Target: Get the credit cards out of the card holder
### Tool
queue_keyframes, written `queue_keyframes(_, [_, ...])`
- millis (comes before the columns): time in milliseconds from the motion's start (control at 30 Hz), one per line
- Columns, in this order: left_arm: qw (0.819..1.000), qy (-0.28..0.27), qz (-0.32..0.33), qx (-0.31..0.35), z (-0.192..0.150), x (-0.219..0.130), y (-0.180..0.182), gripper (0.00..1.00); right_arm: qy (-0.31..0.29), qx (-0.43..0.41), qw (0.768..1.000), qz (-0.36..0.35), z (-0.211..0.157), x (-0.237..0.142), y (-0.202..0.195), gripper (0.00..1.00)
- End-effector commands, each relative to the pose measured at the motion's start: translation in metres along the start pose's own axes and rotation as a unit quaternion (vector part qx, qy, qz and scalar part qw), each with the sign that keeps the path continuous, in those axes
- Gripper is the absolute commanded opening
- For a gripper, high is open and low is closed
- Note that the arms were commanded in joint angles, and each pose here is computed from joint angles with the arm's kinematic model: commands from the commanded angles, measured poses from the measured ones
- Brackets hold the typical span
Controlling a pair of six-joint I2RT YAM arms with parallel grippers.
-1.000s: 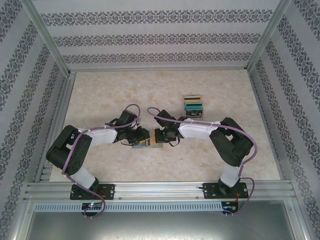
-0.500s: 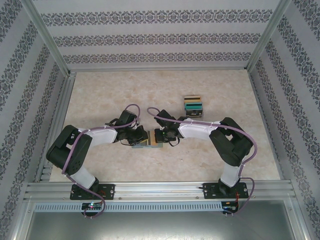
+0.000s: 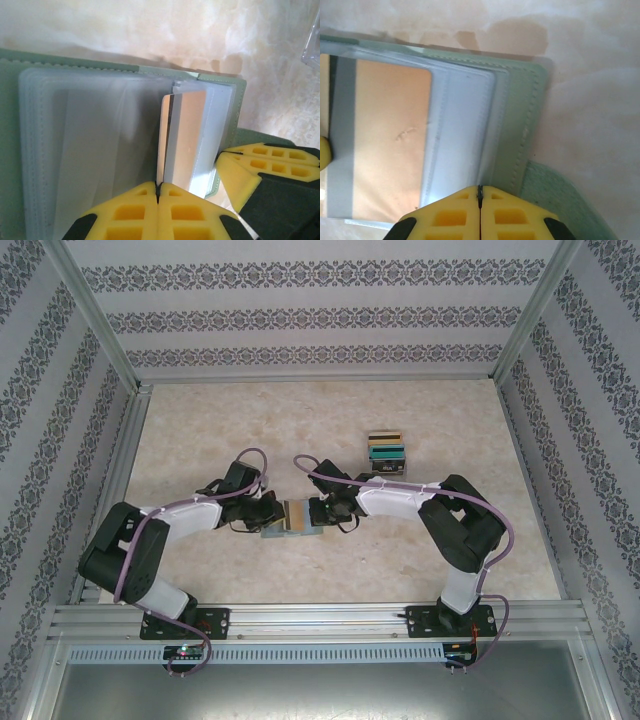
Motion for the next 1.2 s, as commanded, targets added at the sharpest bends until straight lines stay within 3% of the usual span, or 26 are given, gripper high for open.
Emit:
queue_keyframes(0, [0.999,-0.005,0.032,0.001,-0.003,-0.011,0.011,0.04,0.015,0.001,1.000,-0.014,-0.005,0.006,-0.006,0.08])
queue_keyframes(367, [0.999,-0.011,0.026,0.016,-0.005,-0.016,0.011,0.11,0.010,-0.006,1.000,0.002,0.000,0.003,0.002,0.10])
queue_keyframes(567, [0.999,-0.011,0.041,0.016,-0.005,-0.012,0.017,0.27,0.000,-0.024,1.000,0.017,0.006,-0.005,0.015,0.12])
queue_keyframes(933, [0.999,-0.009,0.036,0.011,-0.007,-0.008,0.022,0.23,-0.001,-0.057,0.997,0.056,0.014,-0.006,0.043,0.12])
queue_keyframes(1167, [0.999,-0.007,0.034,0.007,-0.008,-0.006,0.024,0.22,0.014,-0.050,0.998,0.025,0.011,0.007,0.036,0.10])
Point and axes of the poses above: each hand's point on the last joint's axis, 136 mm out from that joint toward the fingers, its own x axis out along the fingers, its own y axis along the line the jaws close on, z = x × y, the point moved 10 cm from there along -x, back along the fingers, and after that the axes turned 2 degrees about -x, right-handed, at the moved point
